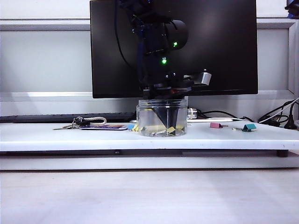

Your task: Take the clips out of the round transparent plastic box and place them on the table.

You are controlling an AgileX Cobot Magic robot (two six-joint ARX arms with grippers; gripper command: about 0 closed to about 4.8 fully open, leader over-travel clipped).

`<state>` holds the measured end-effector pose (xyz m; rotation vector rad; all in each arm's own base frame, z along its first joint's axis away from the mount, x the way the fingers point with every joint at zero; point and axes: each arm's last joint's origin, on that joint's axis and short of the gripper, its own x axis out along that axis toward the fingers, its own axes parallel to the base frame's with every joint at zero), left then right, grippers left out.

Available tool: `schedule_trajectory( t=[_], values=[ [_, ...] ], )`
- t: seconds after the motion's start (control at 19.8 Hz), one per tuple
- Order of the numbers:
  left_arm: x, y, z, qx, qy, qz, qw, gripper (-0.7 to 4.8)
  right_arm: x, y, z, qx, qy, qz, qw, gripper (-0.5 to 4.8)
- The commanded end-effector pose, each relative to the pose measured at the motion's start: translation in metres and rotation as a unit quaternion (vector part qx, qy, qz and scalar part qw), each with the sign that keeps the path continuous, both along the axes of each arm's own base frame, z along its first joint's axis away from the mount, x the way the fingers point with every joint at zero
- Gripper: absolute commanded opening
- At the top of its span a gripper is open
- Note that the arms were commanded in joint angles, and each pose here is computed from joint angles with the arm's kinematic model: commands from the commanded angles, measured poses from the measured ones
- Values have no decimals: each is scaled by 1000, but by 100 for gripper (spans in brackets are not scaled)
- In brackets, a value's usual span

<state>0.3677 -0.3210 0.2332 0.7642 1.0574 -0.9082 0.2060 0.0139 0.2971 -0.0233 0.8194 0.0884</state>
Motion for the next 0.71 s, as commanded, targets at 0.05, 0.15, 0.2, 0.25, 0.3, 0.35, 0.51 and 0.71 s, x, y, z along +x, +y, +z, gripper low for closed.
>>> schedule_trajectory(
  t=[0.05,0.15,0.2,0.25,0.3,0.35,0.51,0.71],
  values=[
    [3,-2,-9,2,5,-2,1000,90,1,0,2,2,-11,1,1000,115],
    [4,-3,-13,4,8,-2,1000,90,1,0,0,2,-10,1,1000,115],
    [4,-3,-13,5,8,-2,1000,90,1,0,-1,2,-9,1,1000,115],
    [4,-4,-15,5,9,-3,1000,89,1,0,-2,2,-10,1,1000,115],
    [4,-4,-16,6,9,-2,1000,89,1,0,-2,2,-10,1,1000,115],
    [4,-4,-16,7,9,-2,1000,85,1,0,-2,2,-10,1,1000,115],
    [4,-3,-16,8,10,-2,1000,79,1,0,-2,2,-11,1,1000,115],
    [3,-2,-16,12,16,0,1000,50,1,0,-2,2,-12,1,1000,115]
  ],
)
